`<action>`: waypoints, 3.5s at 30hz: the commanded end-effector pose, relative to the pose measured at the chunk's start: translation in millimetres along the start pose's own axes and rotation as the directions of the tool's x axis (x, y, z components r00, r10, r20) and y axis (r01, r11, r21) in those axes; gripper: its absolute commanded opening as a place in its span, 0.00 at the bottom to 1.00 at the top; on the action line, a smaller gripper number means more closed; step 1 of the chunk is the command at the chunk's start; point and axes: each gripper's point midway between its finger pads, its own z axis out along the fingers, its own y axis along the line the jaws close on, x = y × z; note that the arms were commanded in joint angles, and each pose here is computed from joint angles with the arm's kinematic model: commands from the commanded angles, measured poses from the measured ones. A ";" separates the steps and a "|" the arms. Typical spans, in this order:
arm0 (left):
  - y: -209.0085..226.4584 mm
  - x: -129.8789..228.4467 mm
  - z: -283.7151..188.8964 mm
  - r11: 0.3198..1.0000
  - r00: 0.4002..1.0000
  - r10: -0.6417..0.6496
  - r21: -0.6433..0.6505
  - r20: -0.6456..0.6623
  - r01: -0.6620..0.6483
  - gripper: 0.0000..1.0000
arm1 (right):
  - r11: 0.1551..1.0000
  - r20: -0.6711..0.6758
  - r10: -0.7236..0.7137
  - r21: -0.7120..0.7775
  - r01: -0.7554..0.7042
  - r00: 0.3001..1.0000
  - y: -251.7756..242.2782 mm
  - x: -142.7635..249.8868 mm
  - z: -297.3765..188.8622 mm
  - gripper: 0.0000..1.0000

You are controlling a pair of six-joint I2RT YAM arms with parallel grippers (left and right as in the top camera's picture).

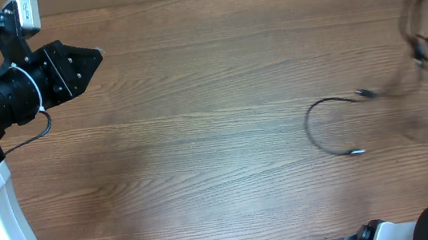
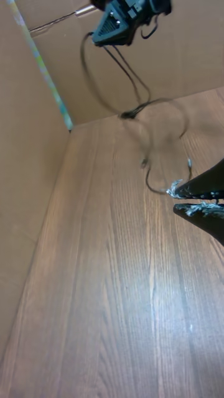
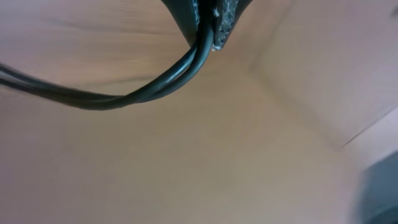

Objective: Untangle cables

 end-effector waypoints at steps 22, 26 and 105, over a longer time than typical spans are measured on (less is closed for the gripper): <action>-3.2 90.7 117.2 0.935 0.893 0.217 0.347 -0.394 -0.074 0.10 | 0.696 -0.151 -0.388 -0.695 0.182 0.909 187.2 80.3 49.8 0.04; 8.1 120.9 138.1 0.929 0.848 0.124 0.360 -0.516 0.083 0.11 | 0.679 -0.122 -0.416 -0.701 0.218 0.901 189.3 78.0 49.3 0.04; -13.0 184.3 182.6 0.899 0.758 0.240 0.433 -0.607 0.062 0.24 | 0.897 -0.897 -0.106 0.100 0.431 0.429 -89.0 459.1 73.6 0.04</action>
